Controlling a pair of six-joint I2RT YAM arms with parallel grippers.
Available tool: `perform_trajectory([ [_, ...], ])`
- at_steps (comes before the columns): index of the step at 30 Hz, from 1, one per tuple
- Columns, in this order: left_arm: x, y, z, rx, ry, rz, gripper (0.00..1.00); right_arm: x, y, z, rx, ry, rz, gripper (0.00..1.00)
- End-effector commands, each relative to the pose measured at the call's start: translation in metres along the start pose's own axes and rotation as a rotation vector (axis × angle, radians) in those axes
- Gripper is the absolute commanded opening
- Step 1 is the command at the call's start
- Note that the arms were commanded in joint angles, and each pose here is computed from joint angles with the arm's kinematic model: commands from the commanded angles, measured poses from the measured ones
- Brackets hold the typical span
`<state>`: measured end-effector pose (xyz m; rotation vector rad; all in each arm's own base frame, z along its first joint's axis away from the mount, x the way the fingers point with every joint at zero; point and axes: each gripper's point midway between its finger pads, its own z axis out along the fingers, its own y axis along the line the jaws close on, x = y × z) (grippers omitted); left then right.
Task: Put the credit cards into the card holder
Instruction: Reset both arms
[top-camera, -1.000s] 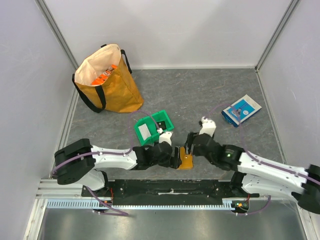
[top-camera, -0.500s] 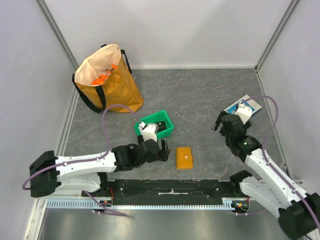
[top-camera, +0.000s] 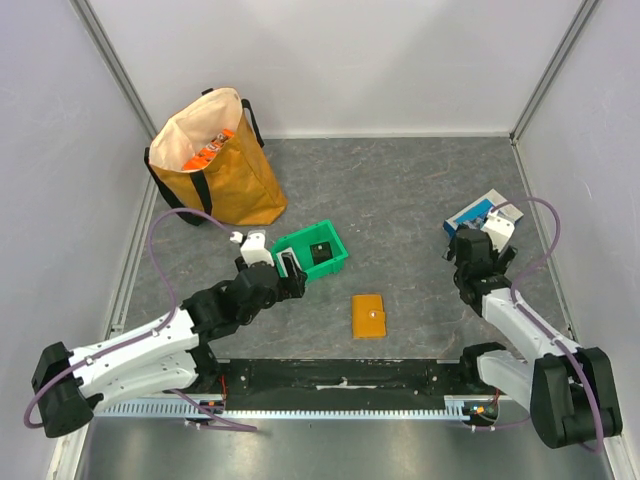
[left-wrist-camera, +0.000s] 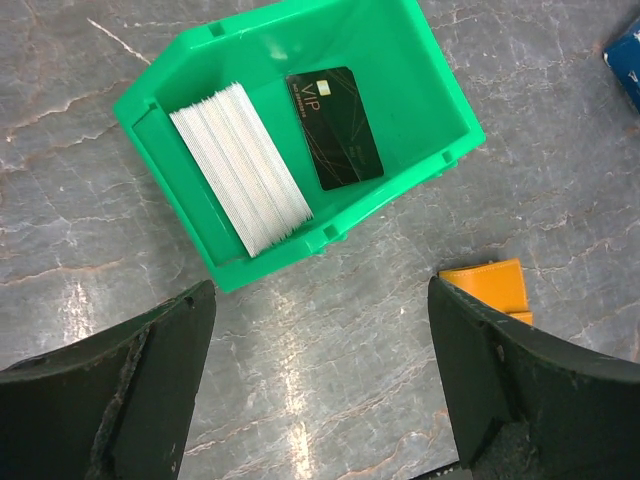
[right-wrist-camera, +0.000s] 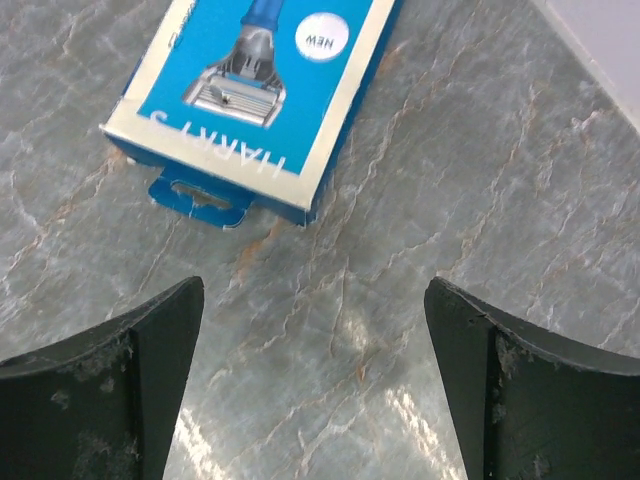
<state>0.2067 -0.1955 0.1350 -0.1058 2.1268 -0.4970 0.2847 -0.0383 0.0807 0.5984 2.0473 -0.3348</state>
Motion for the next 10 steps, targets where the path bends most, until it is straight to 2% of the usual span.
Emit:
perform_trajectory([
  [1, -0.020, 0.000, -0.004, -0.014, -0.049, 0.050, 0.92, -0.032, -0.012, 0.013, 0.065, -0.246, 0.001, 0.98],
  [2, -0.021, -0.001, -0.004, -0.014, -0.049, 0.049, 0.92, -0.041, -0.008, 0.014, 0.049, -0.303, 0.024, 0.98],
  [5, -0.019, 0.001, -0.003, -0.022, -0.044, 0.049, 0.92, -0.036, -0.009, 0.022, 0.059, -0.342, 0.063, 0.98],
  [7, -0.016, 0.001, -0.003, -0.014, -0.031, 0.054, 0.92, -0.042, -0.002, 0.029, 0.055, -0.341, -0.001, 0.98],
  [10, -0.017, 0.002, -0.005, -0.017, -0.031, 0.050, 0.93, -0.056, 0.003, 0.037, 0.073, -0.406, -0.035, 0.98],
])
